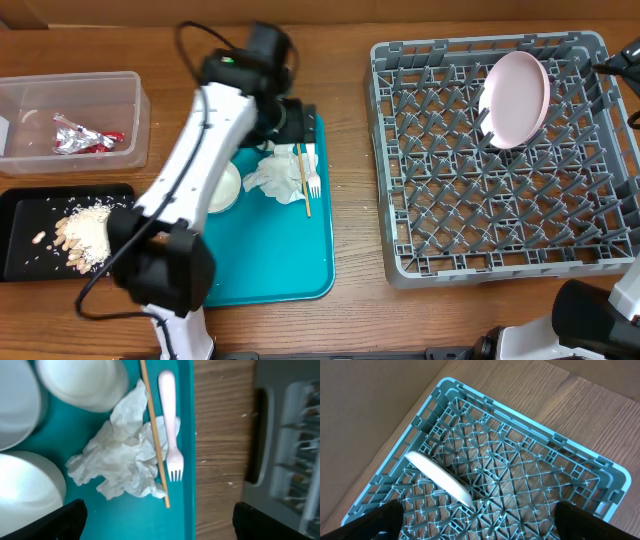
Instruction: Sort waste into correct bins and load items into the dishwasher rack
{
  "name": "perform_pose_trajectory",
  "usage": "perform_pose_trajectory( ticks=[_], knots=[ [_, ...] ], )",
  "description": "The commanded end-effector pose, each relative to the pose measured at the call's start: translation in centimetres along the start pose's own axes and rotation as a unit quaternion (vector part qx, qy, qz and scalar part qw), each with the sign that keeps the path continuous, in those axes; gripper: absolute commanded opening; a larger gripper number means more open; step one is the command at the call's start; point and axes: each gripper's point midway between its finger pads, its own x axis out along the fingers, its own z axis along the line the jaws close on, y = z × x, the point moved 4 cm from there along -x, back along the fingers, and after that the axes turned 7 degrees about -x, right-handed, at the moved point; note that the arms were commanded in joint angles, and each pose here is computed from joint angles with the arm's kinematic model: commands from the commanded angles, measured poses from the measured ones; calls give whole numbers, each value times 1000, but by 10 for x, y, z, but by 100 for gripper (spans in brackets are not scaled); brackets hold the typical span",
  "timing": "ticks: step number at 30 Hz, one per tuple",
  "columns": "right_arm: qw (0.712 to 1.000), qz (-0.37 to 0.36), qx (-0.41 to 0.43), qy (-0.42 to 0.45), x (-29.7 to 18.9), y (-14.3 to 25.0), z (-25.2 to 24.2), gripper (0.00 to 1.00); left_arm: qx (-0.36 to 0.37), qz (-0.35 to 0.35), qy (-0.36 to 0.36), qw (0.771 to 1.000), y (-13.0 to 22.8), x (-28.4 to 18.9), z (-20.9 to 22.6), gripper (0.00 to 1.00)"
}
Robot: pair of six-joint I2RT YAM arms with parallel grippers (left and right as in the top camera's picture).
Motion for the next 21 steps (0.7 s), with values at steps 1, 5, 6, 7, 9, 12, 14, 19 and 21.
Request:
perform_pose_trajectory(
  ticks=[1,5,6,7,9,12,14,19,21],
  knots=[
    [1000,1,3,0,2,0,1,100,-14,7,-64,998,-3,25,16,94],
    [1000,1,4,0,2,0,1,100,-20,25,-86,996,-5,44,26,93],
    [1000,1,4,0,2,0,0,100,-22,27,-93,995,-6,46,30,92],
    [1000,1,4,0,2,0,0,100,-21,30,-96,995,-7,48,32,93],
    [1000,1,4,0,2,0,0,100,-12,36,-99,994,-7,52,35,96],
    [1000,1,4,0,2,0,0,100,0,45,-100,994,-5,54,36,98],
    [1000,1,4,0,2,0,0,100,1,48,-103,994,-3,56,37,97],
    [1000,1,4,0,2,0,0,100,6,52,-115,992,0,62,42,96],
    [1000,1,4,0,2,0,0,100,10,58,-117,991,4,67,44,96]
  ],
)
